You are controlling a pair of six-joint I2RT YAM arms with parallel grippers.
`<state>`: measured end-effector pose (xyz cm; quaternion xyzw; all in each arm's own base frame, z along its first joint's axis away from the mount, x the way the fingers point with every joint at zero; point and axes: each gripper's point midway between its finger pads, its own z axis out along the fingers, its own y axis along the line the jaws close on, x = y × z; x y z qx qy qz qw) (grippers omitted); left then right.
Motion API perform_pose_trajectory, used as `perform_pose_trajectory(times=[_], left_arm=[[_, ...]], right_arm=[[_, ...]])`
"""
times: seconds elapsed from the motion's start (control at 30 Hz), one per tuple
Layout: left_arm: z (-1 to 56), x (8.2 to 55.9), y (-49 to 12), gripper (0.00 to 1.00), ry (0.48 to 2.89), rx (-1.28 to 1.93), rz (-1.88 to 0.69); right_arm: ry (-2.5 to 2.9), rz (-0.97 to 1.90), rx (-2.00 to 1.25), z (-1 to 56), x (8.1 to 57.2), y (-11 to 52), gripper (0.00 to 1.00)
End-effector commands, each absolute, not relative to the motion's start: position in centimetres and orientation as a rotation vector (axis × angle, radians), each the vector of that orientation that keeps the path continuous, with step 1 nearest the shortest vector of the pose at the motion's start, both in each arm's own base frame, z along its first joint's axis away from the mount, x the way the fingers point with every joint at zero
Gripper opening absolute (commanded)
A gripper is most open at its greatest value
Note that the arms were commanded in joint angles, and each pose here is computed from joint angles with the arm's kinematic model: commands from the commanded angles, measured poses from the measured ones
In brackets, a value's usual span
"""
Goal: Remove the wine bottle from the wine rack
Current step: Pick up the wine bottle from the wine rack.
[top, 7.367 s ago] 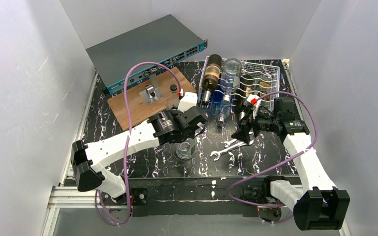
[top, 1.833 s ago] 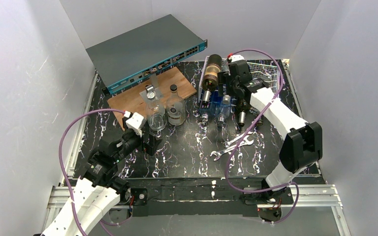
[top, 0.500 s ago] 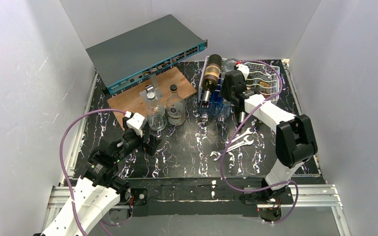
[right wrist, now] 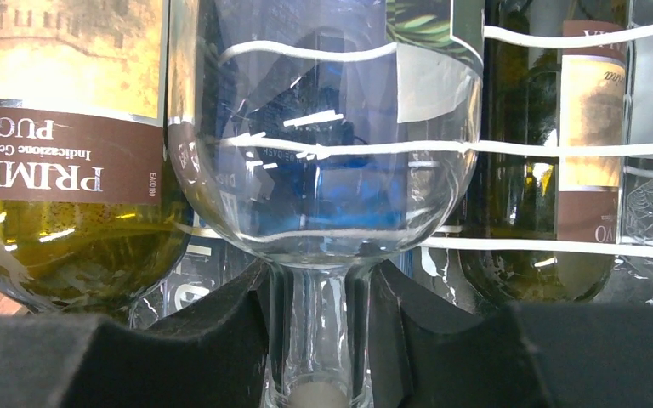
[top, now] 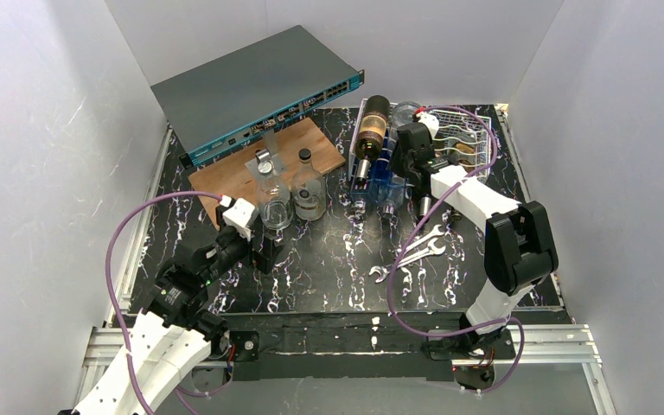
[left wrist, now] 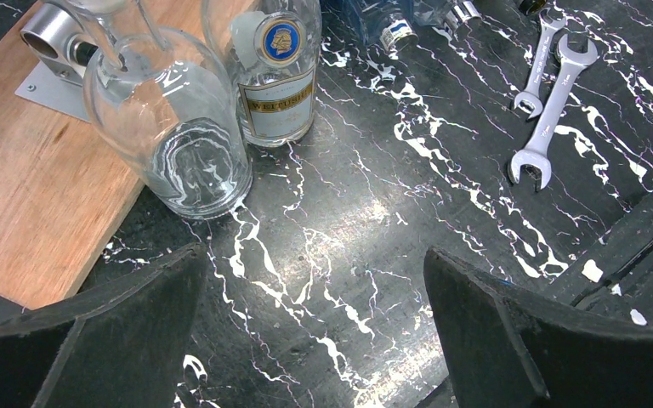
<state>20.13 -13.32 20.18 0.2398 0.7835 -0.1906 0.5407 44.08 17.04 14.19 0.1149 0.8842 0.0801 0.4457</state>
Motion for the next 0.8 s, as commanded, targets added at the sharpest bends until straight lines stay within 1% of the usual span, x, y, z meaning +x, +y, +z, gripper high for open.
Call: perform_pose_trajectory(times=[0.0, 0.07, 0.1, 0.33, 0.43, 0.5, 0.77], left_arm=[[19.7, 20.2, -13.2, 0.98, 1.867, 0.582, -0.441], [19.7, 20.2, -13.2, 0.98, 1.869, 0.584, -0.443], [19.7, 20.2, -13.3, 0.98, 1.869, 0.585, -0.444], [19.7, 20.1, -13.3, 0.98, 1.868, 0.586, -0.446], [19.7, 20.1, -13.3, 0.98, 1.868, 0.588, -0.448], [19.7, 20.1, -13.3, 0.98, 1.868, 0.587, -0.447], [19.6, 20.1, -13.4, 0.98, 1.872, 0.59, -0.45]], right_arm=[[2.121, 0.252, 0.27, 16.5, 44.5, 17.4, 0.25], [2.1, 0.259, 0.259, 17.3, 44.3, 17.3, 0.06], [2.089, 0.26, 0.252, 17.6, 44.2, 17.2, 0.01], [2.045, 0.284, 0.22, 19.5, 43.7, 16.6, 0.01], [2.033, 0.348, 0.116, 19.9, 43.5, 16.9, 0.01], [2.027, 0.321, 0.074, 20.2, 43.6, 16.6, 0.01], [1.995, 0.253, 0.15, 21.7, 44.3, 13.4, 0.01]])
